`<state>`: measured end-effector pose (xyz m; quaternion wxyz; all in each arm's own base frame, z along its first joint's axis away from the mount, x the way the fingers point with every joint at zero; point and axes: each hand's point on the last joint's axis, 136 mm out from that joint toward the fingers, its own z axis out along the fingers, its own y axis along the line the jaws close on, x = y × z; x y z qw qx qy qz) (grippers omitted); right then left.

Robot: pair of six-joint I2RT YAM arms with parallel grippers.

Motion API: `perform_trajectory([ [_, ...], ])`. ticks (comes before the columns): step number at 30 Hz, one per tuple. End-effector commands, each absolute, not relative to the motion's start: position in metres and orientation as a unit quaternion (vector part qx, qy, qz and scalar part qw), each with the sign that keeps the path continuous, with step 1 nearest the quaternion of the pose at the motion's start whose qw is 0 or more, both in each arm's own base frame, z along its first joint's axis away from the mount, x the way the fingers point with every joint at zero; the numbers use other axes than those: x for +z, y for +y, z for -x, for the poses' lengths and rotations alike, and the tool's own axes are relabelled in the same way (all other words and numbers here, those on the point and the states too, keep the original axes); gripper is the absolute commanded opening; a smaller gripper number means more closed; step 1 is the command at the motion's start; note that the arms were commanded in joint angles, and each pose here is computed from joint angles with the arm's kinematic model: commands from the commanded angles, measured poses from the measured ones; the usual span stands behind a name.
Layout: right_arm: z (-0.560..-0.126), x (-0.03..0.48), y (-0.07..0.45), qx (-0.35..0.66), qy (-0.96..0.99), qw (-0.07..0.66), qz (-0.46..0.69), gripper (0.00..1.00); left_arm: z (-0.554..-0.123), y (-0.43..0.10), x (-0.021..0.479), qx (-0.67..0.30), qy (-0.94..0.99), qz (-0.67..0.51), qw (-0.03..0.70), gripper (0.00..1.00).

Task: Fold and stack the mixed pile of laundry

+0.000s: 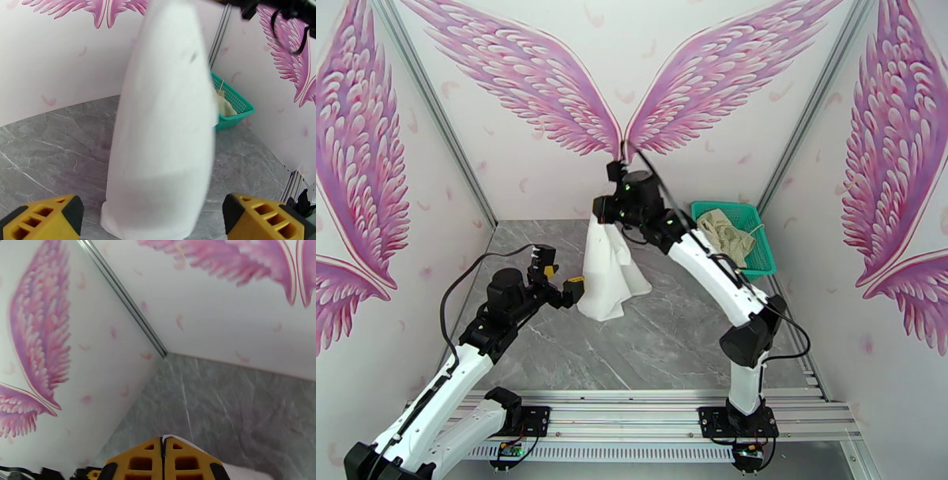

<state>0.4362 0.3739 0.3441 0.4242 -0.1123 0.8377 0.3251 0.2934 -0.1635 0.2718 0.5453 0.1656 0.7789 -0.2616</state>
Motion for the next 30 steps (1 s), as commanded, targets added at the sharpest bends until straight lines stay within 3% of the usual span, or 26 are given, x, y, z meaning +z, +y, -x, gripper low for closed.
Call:
perform_trajectory([
  [1,-0.437,0.313,0.354,0.274,0.863,0.416,0.090,0.51,-0.291,-0.159,0.251,-0.252,0.796,-0.154,0.528,0.99],
  [4,-0.437,0.292,0.333,0.227,0.880,0.406,0.101,0.65,-0.291,-0.155,0.239,-0.239,0.808,-0.151,0.517,0.99],
  [11,-0.472,0.244,0.249,0.121,0.913,0.385,0.050,0.73,-0.296,-0.161,0.229,-0.245,0.816,-0.150,0.502,0.99],
  [14,-0.495,0.214,0.212,0.079,0.925,0.372,0.017,0.72,-0.298,-0.164,0.222,-0.243,0.822,-0.150,0.492,0.99],
  [21,-0.555,0.145,0.144,0.019,0.943,0.327,-0.048,0.55,-0.306,-0.171,0.217,-0.244,0.829,-0.146,0.482,0.99],
  [30,-0.582,0.095,0.062,-0.028,0.951,0.289,-0.110,0.51,-0.304,-0.178,0.203,-0.226,0.849,-0.128,0.460,0.99],
])
